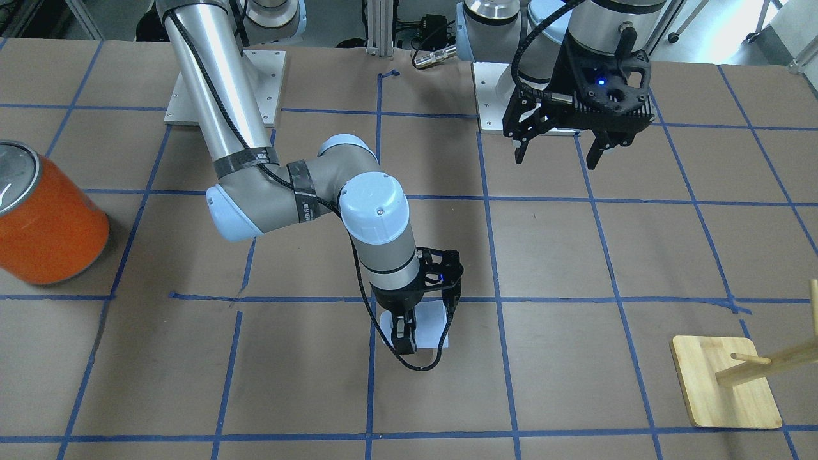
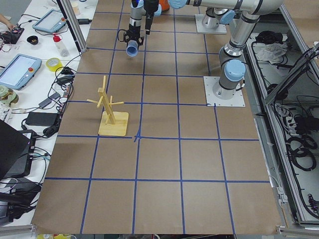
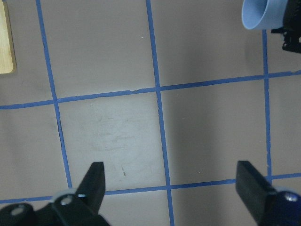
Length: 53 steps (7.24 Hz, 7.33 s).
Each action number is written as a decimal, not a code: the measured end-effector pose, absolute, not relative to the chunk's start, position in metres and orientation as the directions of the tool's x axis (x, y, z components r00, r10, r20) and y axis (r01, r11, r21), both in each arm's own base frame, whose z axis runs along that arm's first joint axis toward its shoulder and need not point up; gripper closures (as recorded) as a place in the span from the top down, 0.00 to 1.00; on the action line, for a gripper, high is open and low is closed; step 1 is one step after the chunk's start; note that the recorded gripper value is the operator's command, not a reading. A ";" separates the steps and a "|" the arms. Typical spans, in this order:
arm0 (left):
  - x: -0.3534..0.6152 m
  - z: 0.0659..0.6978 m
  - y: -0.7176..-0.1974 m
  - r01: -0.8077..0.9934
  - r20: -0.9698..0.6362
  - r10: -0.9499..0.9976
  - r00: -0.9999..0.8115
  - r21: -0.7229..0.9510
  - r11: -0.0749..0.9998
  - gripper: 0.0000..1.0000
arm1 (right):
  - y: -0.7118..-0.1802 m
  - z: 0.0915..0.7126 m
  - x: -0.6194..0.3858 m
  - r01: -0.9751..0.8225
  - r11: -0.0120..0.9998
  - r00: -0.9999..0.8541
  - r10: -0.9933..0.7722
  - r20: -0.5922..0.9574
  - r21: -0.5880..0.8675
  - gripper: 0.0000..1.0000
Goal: Flip cup
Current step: 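Lower the cup and lay it on its side with the right gripper, then open the right gripper and withdraw it back toward its start, then reach the left gripper toward the open end of the lying cup, then grasp the rim of the lying cup with the left gripper, then lift and rotate the cup upright with the left gripper, setting it down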
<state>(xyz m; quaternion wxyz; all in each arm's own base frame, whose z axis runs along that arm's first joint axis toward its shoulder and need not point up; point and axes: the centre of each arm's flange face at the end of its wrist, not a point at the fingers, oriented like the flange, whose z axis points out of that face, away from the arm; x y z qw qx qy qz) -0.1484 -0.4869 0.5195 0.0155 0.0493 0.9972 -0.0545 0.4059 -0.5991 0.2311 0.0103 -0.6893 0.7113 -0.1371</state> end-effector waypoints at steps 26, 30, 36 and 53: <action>-0.120 0.286 -0.580 -0.017 0.493 0.028 -0.869 -0.085 0.996 1.00 | -0.515 0.489 0.116 -0.100 0.993 -0.995 -0.101 0.024 0.062 1.00; -0.130 0.234 -0.598 -0.028 0.625 0.003 -0.781 -0.039 0.999 1.00 | -0.528 0.475 0.117 -0.041 0.999 -0.999 -0.041 0.035 -0.004 1.00; -0.137 0.197 -0.608 -0.063 0.703 -0.059 -0.708 0.020 0.998 0.57 | -0.527 0.472 0.120 -0.013 1.000 -0.999 -0.013 0.040 -0.005 1.00; -0.072 0.306 -0.659 0.058 0.022 0.064 -0.998 -0.201 0.978 0.06 | -0.528 0.473 0.120 -0.019 1.000 -0.999 -0.018 0.035 -0.016 1.00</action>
